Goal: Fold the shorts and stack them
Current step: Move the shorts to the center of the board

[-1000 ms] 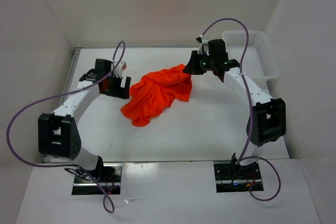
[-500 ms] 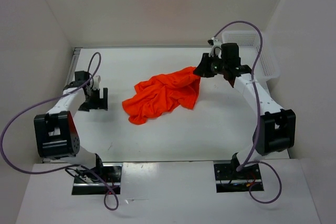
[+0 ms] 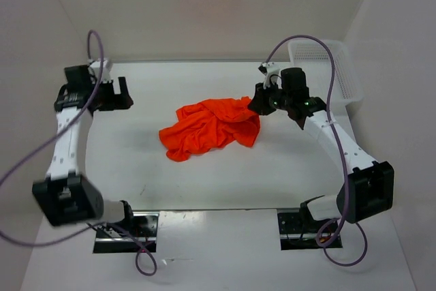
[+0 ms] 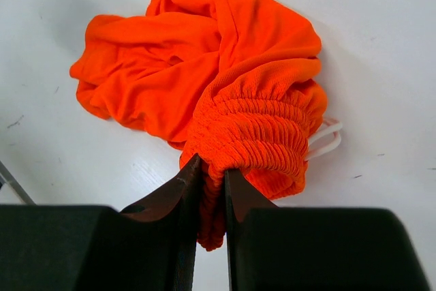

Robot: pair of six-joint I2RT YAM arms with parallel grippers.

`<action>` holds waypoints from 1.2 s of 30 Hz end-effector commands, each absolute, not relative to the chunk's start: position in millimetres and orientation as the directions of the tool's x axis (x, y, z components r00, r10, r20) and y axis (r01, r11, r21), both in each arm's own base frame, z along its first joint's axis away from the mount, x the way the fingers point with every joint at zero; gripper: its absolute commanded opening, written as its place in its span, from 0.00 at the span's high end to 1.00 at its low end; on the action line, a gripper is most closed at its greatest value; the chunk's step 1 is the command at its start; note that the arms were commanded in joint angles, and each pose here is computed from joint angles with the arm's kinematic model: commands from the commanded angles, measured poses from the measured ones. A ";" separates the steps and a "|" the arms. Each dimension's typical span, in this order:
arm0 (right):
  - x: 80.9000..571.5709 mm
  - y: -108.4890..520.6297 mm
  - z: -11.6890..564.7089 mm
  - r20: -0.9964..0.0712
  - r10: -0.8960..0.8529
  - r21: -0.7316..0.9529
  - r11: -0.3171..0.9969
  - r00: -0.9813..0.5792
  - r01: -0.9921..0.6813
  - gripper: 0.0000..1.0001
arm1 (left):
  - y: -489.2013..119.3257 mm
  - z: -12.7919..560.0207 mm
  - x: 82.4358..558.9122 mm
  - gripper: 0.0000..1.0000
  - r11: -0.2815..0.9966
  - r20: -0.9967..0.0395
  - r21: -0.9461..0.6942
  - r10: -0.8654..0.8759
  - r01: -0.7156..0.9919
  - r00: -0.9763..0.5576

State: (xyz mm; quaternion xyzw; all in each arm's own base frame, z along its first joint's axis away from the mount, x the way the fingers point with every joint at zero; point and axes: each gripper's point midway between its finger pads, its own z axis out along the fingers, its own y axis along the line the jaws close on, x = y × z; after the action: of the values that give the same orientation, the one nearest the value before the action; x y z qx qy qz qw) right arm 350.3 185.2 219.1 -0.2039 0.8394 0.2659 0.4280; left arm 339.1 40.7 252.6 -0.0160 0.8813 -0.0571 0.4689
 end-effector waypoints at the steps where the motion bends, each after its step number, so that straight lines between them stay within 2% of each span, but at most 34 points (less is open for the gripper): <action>1: 357.1 189.4 234.2 -0.886 -0.185 0.154 0.746 -0.424 -0.648 1.00 | 3.1 184.0 367.3 0.00 0.966 -0.605 -0.235 -0.062 0.104 -0.794; 6: 361.3 192.9 224.7 -0.889 -0.193 0.151 0.734 -0.416 -0.662 1.00 | -66.1 182.9 418.4 0.00 0.945 -0.652 -0.168 0.107 0.281 -0.751; 12: 365.3 186.4 207.2 -0.855 -0.115 0.260 0.748 -0.505 -0.611 1.00 | -103.1 112.5 451.2 0.00 0.932 -0.578 -0.150 0.188 0.329 -0.794; 14: 367.5 184.6 200.3 -0.839 -0.117 0.276 0.749 -0.531 -0.602 1.00 | -101.6 110.3 469.8 0.05 0.939 -0.610 -0.123 0.185 0.322 -0.771; 16: 372.0 185.8 203.4 -0.842 -0.116 0.274 0.749 -0.526 -0.603 1.00 | -103.0 91.9 479.9 0.07 0.939 -0.598 -0.125 0.186 0.320 -0.780; 21: 384.6 182.7 196.5 -0.830 -0.131 0.266 0.761 -0.543 -0.591 1.00 | -112.6 71.5 509.3 0.20 0.936 -0.588 -0.130 0.194 0.329 -0.785; 25: 393.7 177.8 196.6 -0.831 -0.126 0.256 0.779 -0.542 -0.573 1.00 | -126.7 59.6 491.4 0.20 0.911 -0.539 -0.199 0.205 0.361 -0.817; 30: 394.4 176.9 186.8 -0.811 -0.123 0.270 0.788 -0.572 -0.554 1.00 | -130.5 31.6 468.8 0.20 0.910 -0.470 -0.208 0.228 0.358 -0.853; 32: 396.8 176.3 190.3 -0.814 -0.114 0.270 0.794 -0.569 -0.545 1.00 | -127.5 16.8 460.8 0.27 0.915 -0.429 -0.208 0.232 0.345 -0.873; 33: 396.8 176.3 190.3 -0.814 -0.114 0.270 0.794 -0.569 -0.545 1.00 | -134.1 17.2 458.9 0.34 0.908 -0.429 -0.218 0.241 0.359 -0.870; 36: 403.7 172.2 194.4 -0.820 -0.107 0.261 0.804 -0.562 -0.534 1.00 | -141.6 14.1 447.4 0.48 0.896 -0.400 -0.247 0.252 0.369 -0.881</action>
State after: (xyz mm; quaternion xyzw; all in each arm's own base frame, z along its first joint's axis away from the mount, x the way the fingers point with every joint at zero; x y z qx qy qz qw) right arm 383.2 175.8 168.9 -0.1953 0.8617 0.2575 0.3912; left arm 466.9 -131.1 26.5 0.1525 0.9542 -0.1383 0.2172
